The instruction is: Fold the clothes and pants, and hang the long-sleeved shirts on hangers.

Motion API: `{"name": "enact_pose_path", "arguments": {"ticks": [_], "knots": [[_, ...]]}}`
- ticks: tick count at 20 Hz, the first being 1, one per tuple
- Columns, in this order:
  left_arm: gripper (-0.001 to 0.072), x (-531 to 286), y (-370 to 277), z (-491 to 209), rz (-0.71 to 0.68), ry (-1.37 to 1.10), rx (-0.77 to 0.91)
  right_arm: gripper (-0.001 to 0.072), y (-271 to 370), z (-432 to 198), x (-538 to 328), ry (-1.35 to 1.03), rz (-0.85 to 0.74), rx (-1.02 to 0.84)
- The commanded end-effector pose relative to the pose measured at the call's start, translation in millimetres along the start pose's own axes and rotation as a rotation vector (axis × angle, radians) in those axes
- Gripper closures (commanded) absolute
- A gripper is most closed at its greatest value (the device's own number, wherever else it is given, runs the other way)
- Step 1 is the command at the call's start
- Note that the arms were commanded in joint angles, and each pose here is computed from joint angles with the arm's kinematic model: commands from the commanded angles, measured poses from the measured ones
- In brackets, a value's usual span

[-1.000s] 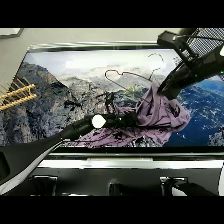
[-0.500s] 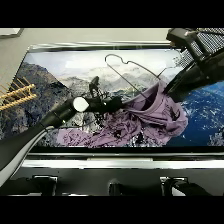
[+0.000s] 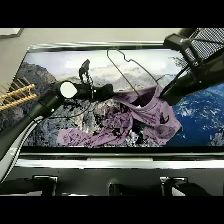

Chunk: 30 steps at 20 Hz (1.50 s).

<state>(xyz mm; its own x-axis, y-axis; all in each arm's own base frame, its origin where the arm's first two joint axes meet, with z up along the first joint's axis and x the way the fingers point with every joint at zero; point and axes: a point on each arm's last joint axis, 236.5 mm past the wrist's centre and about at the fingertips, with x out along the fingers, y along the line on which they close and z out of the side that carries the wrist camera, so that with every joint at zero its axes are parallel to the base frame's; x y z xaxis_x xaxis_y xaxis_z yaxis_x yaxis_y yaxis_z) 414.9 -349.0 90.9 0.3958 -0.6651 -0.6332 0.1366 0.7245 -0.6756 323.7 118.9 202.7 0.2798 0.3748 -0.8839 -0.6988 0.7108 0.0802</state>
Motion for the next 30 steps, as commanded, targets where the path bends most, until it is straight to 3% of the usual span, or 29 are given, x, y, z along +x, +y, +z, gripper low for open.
{"name": "enact_pose_path", "arguments": {"ticks": [1,7,16,20,30], "knots": [[0.0682,-5,11,5,0.034,0.002,0.014,0.0666,-1,-12,13,0.047,0.016,0.063],[0.0682,-22,34,37,0.067,-0.049,-0.003,0.0667,-2,-12,14,0.046,0.010,0.065],[0.0682,-34,11,65,0.021,-0.132,0.029,0.0667,28,15,48,0.033,0.121,0.009],[0.0682,-36,9,68,0.018,-0.137,0.033,0.0667,19,0,65,0.170,-0.023,0.035],[0.0682,-30,37,77,0.078,-0.143,0.031,0.0667,33,-24,51,0.260,0.004,0.103]]}}
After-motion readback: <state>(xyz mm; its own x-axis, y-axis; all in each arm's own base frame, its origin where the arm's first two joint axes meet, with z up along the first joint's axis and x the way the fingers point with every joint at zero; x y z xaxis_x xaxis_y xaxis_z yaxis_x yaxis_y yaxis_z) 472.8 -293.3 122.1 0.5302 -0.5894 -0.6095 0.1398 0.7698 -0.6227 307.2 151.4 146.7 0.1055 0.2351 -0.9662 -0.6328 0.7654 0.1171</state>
